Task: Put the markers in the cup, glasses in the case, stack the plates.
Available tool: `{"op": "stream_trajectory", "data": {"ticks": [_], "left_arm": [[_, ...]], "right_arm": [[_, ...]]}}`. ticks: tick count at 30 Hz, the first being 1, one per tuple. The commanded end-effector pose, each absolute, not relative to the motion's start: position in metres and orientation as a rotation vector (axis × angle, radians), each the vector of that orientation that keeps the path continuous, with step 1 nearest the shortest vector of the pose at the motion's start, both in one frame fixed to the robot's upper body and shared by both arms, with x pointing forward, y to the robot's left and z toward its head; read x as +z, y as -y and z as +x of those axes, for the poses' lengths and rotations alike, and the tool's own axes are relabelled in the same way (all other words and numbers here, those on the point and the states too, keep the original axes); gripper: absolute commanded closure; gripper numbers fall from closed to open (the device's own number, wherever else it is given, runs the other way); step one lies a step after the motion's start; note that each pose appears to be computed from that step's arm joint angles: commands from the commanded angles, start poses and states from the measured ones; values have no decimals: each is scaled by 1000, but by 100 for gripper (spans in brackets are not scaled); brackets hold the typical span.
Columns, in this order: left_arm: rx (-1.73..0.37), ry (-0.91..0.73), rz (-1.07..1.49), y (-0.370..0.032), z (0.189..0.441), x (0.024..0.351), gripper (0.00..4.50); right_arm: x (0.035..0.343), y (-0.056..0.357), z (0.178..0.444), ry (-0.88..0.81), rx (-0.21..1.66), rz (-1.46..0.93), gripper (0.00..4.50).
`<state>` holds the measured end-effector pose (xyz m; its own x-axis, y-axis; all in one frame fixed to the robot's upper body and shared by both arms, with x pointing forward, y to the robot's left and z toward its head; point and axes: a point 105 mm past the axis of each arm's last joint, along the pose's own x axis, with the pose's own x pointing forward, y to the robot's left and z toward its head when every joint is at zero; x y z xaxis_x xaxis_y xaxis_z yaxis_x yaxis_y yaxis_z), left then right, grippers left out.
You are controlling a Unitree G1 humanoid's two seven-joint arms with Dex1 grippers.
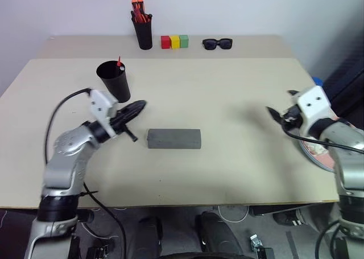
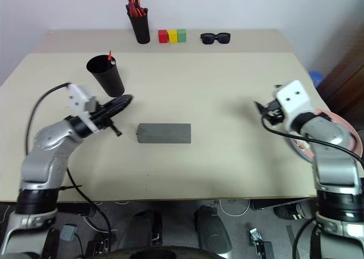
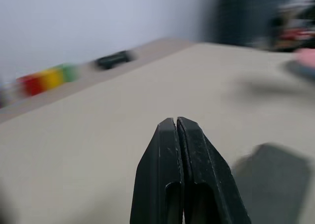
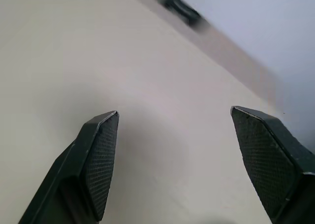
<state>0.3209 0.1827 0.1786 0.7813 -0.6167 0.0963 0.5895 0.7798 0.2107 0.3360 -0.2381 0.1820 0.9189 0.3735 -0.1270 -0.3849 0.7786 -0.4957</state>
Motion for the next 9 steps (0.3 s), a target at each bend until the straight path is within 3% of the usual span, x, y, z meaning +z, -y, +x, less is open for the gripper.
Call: {"op": "stream_trajectory", "data": {"ticks": [1,9], "left_arm": [[-525,147,258,-212,304,178,450],[-424,125,259,-218,288,169,450]], "right_arm": [[181,212,341,15,545,-493,81],[166,192,361,0,665,-474,81]]}}
